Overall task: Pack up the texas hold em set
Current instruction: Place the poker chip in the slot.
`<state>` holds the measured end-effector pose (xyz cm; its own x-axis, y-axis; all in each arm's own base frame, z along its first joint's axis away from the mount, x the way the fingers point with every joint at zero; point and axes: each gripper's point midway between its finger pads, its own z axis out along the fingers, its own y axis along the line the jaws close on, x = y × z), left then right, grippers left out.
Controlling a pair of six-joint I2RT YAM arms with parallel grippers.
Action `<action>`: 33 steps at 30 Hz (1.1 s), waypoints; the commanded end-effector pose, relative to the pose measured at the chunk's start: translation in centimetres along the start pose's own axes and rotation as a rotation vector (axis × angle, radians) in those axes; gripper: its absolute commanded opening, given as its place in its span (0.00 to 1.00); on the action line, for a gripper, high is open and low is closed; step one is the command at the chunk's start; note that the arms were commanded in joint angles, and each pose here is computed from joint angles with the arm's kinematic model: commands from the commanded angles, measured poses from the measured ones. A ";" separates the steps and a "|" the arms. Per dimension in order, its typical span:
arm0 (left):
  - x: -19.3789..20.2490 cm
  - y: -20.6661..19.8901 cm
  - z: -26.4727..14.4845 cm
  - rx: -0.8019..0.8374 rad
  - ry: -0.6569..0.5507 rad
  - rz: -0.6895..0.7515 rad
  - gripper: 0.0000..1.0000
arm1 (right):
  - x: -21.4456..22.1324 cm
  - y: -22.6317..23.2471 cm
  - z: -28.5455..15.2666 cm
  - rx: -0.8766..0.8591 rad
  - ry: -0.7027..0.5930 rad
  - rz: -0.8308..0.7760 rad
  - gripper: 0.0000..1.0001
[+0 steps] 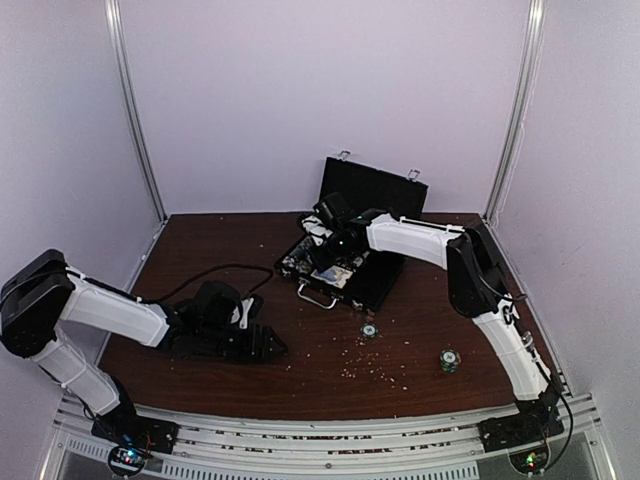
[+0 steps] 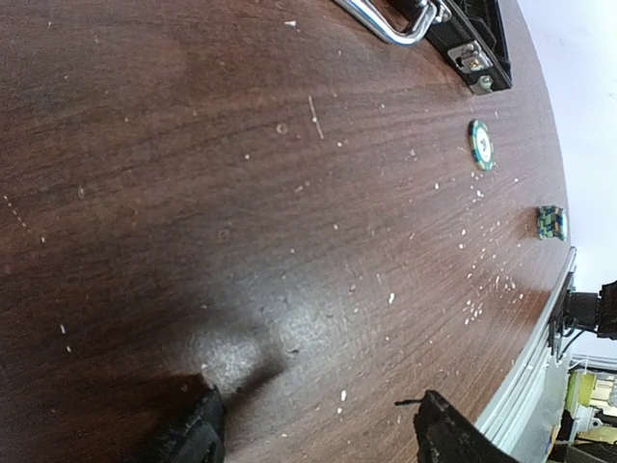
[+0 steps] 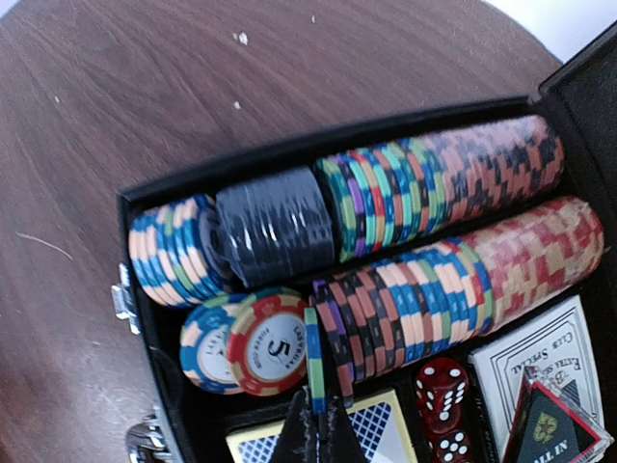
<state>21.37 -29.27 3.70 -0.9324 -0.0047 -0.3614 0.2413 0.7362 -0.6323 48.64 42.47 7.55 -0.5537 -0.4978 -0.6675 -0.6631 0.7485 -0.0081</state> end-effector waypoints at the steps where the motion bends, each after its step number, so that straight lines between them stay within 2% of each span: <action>1: 0.3 1.4 0.5 -0.028 0.022 -0.017 0.70 | 1.2 -3.1 0.8 0.141 0.042 -0.020 0.00; 5: 0.0 1.4 0.8 -0.028 0.027 -0.018 0.70 | 0.6 -5.2 0.8 0.227 0.014 0.012 0.00; 11: 0.0 1.3 1.2 -0.027 0.039 -0.021 0.70 | 0.7 -6.8 1.2 0.235 0.007 0.050 0.00; 24: -0.5 1.1 1.4 -0.028 0.032 -0.023 0.70 | 2.4 -0.9 3.5 -0.008 0.047 -0.098 0.00; 33: -0.1 1.5 1.2 -0.035 0.035 -0.029 0.70 | 0.0 3.0 1.6 -0.228 -0.032 -0.103 0.00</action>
<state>22.68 -30.16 3.76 -0.9351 -0.0127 -0.3541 0.2371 0.7203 -0.6519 49.16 43.42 5.38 -0.4930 -0.5546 -0.6703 -0.7469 0.6649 -0.0008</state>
